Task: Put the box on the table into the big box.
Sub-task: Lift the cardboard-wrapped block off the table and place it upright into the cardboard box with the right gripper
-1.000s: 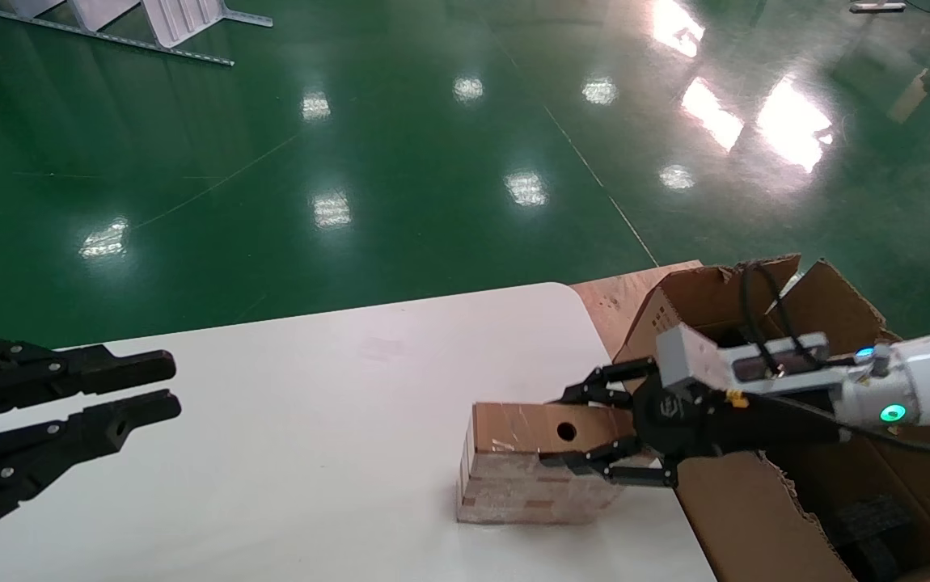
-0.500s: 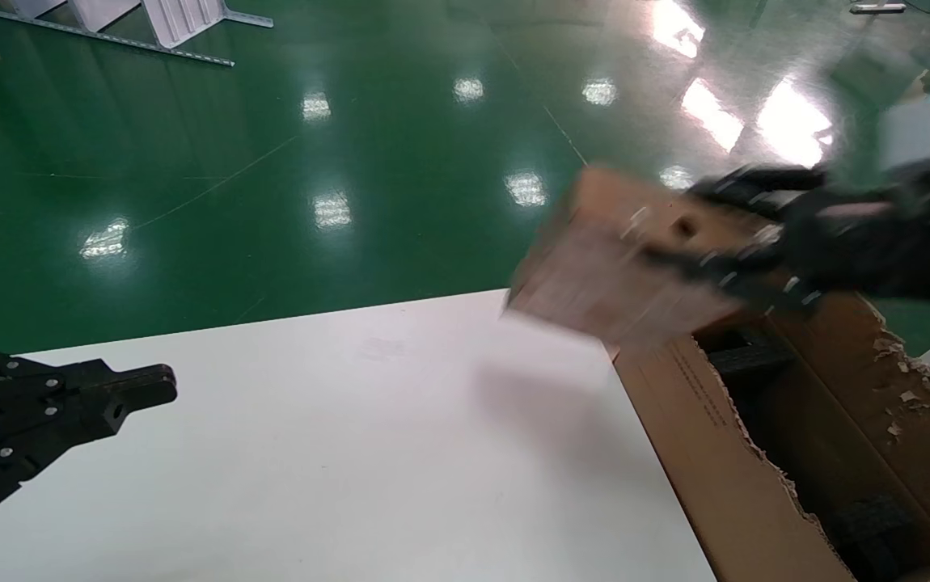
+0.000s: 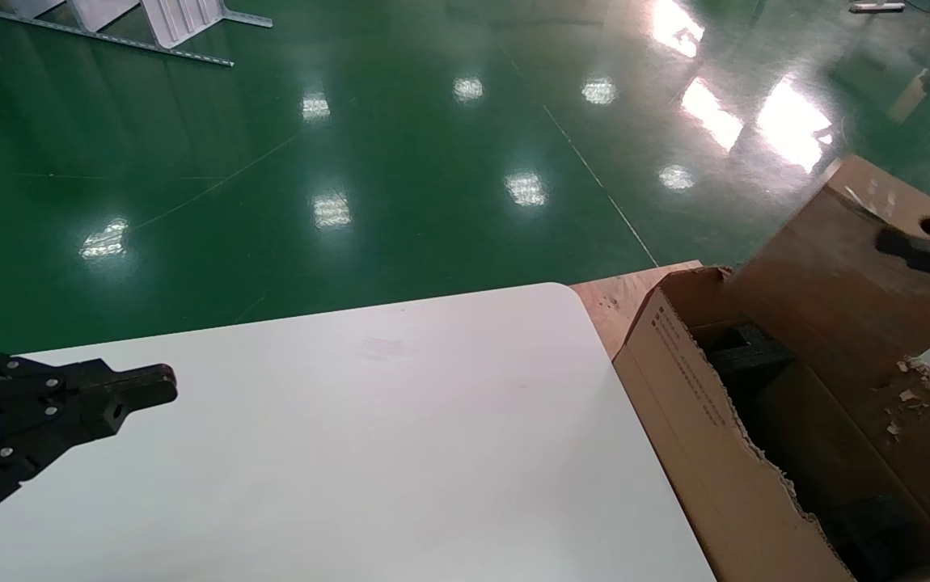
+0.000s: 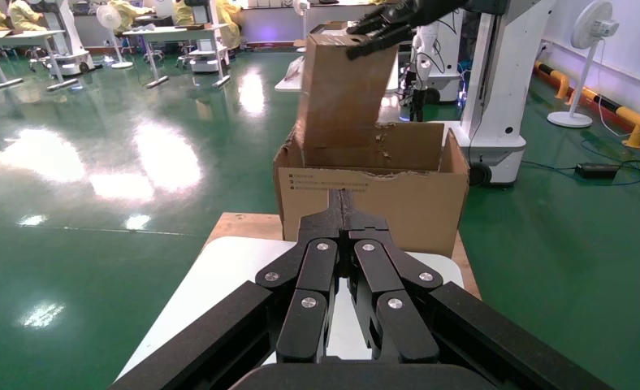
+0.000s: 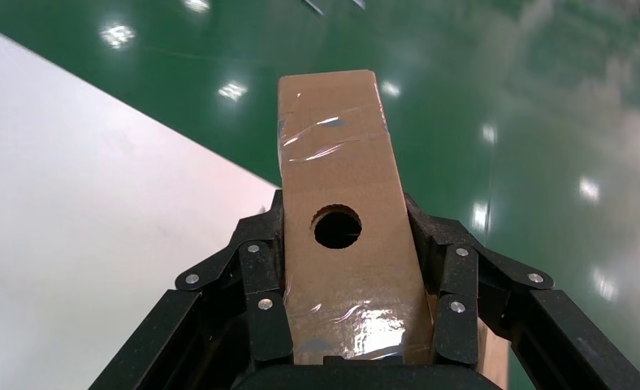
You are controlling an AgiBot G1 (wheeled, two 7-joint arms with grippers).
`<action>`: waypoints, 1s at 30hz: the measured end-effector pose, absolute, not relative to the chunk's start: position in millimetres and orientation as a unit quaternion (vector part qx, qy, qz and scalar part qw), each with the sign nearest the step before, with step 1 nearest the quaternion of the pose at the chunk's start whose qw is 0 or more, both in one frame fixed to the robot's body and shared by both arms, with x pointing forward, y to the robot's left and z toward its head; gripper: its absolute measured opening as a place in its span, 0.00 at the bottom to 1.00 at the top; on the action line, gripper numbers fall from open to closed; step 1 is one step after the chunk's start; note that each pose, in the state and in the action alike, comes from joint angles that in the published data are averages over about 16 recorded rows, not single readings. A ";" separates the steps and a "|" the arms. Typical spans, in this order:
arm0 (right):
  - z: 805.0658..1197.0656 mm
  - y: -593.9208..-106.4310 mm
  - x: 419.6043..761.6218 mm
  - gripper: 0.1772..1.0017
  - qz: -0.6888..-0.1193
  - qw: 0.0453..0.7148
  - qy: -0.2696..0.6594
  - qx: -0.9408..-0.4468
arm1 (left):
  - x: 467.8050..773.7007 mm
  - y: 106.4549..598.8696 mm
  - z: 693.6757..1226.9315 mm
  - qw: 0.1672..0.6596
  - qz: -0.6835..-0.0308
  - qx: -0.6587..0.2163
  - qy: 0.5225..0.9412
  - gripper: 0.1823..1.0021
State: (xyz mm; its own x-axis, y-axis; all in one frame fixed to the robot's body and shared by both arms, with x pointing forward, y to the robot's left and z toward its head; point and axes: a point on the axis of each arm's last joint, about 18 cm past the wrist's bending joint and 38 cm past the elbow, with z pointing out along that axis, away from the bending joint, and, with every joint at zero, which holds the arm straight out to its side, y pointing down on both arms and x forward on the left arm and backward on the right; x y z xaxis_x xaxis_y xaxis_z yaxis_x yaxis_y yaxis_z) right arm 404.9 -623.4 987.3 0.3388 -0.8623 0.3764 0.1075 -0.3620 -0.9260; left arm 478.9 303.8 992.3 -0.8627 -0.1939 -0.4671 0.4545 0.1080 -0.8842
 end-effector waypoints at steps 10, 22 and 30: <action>934.8 -659.8 408.0 0.38 -0.484 0.488 0.380 -0.620 | 478.9 303.8 992.3 0.245 -0.661 0.093 0.703 0.01; 871.2 -686.2 405.5 0.38 -0.507 0.463 0.448 -0.573 | 478.9 303.8 992.3 0.245 -0.661 0.093 0.703 0.01; 837.3 -691.9 395.1 0.38 -0.517 0.465 0.482 -0.533 | 478.9 303.8 992.3 0.245 -0.661 0.093 0.703 0.01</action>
State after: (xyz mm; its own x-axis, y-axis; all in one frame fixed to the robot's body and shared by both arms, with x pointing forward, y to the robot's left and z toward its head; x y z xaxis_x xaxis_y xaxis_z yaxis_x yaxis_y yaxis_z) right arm 395.1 -691.9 837.3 0.0000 -0.9947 0.1031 -0.0334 -0.1031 -0.9941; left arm 478.9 303.8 992.3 -0.8627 -0.1939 -0.4671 0.4545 0.1080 -0.8842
